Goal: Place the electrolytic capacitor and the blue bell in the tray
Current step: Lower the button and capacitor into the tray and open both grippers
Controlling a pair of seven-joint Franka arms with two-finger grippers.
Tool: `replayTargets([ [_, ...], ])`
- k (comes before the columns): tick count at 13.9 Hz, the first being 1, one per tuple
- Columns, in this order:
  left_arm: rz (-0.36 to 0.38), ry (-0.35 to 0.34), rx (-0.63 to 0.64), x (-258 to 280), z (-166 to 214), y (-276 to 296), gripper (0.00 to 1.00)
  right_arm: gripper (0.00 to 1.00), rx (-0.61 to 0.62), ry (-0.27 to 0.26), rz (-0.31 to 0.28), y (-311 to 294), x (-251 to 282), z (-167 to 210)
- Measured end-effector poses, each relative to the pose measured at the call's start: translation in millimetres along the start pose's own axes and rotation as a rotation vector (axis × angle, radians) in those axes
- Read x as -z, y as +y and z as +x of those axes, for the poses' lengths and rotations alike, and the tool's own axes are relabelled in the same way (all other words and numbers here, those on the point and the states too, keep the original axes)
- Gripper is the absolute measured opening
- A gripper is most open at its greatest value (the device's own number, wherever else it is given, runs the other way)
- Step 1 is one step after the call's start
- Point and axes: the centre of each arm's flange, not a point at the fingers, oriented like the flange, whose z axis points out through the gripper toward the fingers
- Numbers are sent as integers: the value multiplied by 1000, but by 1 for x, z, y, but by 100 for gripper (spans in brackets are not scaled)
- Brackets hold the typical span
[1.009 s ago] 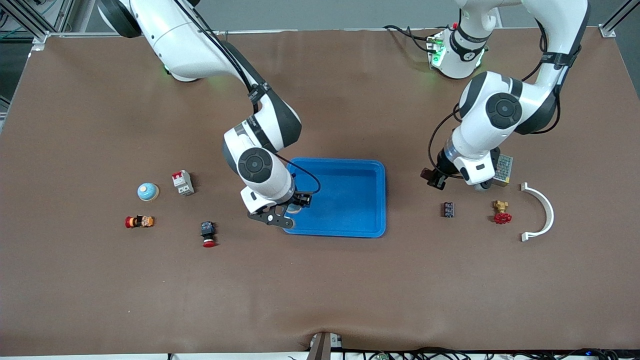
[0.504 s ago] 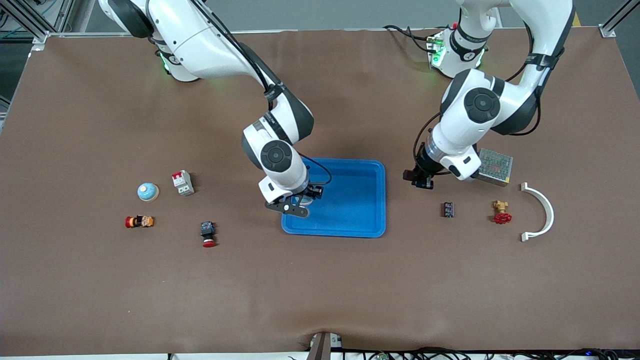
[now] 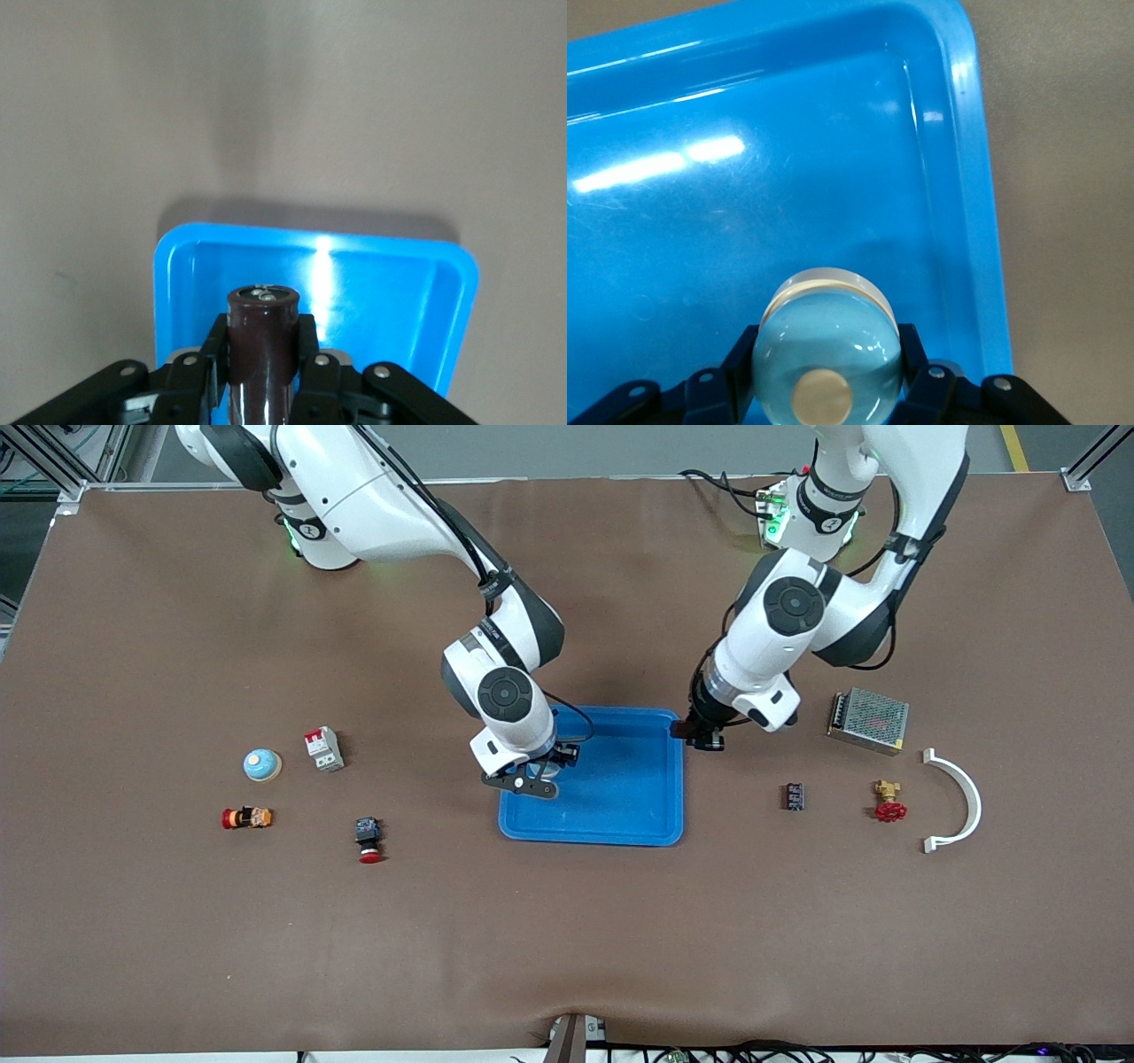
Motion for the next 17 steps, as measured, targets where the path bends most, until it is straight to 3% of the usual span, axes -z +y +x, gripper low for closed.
replayTargets([
  [8, -40, 89, -26, -68, -31, -31, 33, 66, 2, 11, 9, 1, -13, -3],
  [17, -53, 114, -59, -109, -37, -44, 33, 66, 6, 27, 25, 0, -22, -5],
])
